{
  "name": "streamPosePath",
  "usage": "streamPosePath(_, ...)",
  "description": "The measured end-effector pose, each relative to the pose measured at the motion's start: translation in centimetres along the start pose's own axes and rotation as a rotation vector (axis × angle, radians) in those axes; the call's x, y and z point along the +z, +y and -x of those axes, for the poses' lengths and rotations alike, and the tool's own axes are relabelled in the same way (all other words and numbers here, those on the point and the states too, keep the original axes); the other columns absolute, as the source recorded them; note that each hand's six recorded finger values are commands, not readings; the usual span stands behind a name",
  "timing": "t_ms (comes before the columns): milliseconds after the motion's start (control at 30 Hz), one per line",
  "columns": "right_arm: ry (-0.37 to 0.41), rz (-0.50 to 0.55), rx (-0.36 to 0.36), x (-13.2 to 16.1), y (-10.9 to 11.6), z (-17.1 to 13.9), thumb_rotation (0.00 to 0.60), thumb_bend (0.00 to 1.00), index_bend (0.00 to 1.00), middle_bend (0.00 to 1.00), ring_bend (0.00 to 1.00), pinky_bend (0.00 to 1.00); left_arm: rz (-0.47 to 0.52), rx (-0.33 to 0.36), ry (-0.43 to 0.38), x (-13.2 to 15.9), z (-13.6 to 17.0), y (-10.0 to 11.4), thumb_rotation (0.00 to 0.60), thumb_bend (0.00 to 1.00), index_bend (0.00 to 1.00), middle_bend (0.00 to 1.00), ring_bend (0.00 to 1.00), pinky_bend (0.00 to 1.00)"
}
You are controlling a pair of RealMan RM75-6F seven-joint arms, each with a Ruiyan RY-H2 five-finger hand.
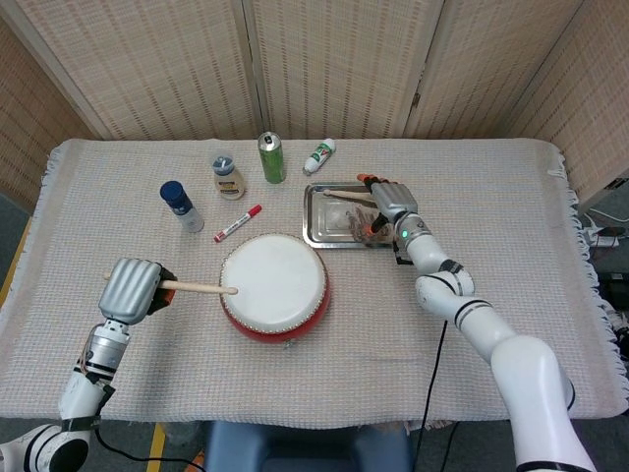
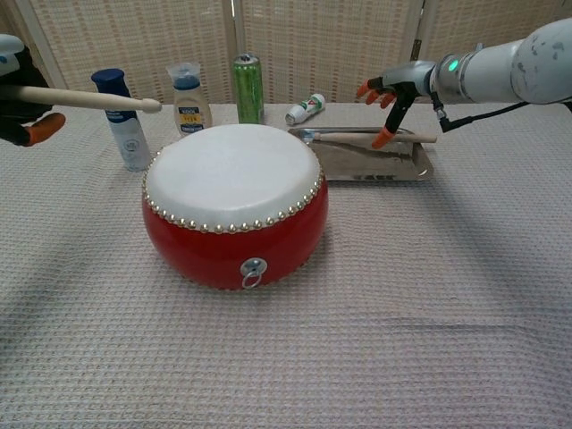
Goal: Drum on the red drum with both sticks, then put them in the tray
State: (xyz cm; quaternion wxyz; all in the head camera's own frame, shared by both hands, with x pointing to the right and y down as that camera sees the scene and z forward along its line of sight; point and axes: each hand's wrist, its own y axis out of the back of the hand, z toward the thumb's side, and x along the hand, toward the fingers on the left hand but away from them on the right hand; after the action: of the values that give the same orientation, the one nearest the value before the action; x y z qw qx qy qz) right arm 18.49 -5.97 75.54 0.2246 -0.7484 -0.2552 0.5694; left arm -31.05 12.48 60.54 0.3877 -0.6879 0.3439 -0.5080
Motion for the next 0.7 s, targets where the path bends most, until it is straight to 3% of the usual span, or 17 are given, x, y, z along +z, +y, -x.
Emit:
streamPosePath(133, 0.087, 0.030, 0.015, 1.5, 1.3, -2.1, 0.600, 0.07, 0.08, 0.17, 0.08, 0.27, -0.040, 0.007, -0.032, 1.2, -0.5, 0.2, 0.600, 0.55, 1.00, 1.00, 1.00, 1.00)
streamPosePath(367, 0.250, 0.065, 0.068, 5.5, 3.3, -8.8, 0.600, 0.07, 0.13, 0.24, 0.13, 0.33, -0.120, -0.001, -0.074, 4.0, -2.0, 0.4, 0.600, 0.54, 1.00, 1.00, 1.00, 1.00)
streamPosePath(567, 0.294, 0.116, 0.114, 7.8, 3.6, -14.5, 0.600, 0.07, 0.19, 0.27, 0.17, 0.39, -0.134, -0.031, -0.064, 6.2, -3.8, 0.3, 0.600, 0.53, 1.00, 1.00, 1.00, 1.00)
streamPosePath(700, 0.293, 0.152, 0.137, 9.3, 3.2, -16.3, 0.600, 0.07, 0.23, 0.29, 0.17, 0.40, -0.129, -0.052, -0.053, 7.4, -4.7, 0.1, 0.600, 0.52, 0.99, 1.00, 1.00, 1.00)
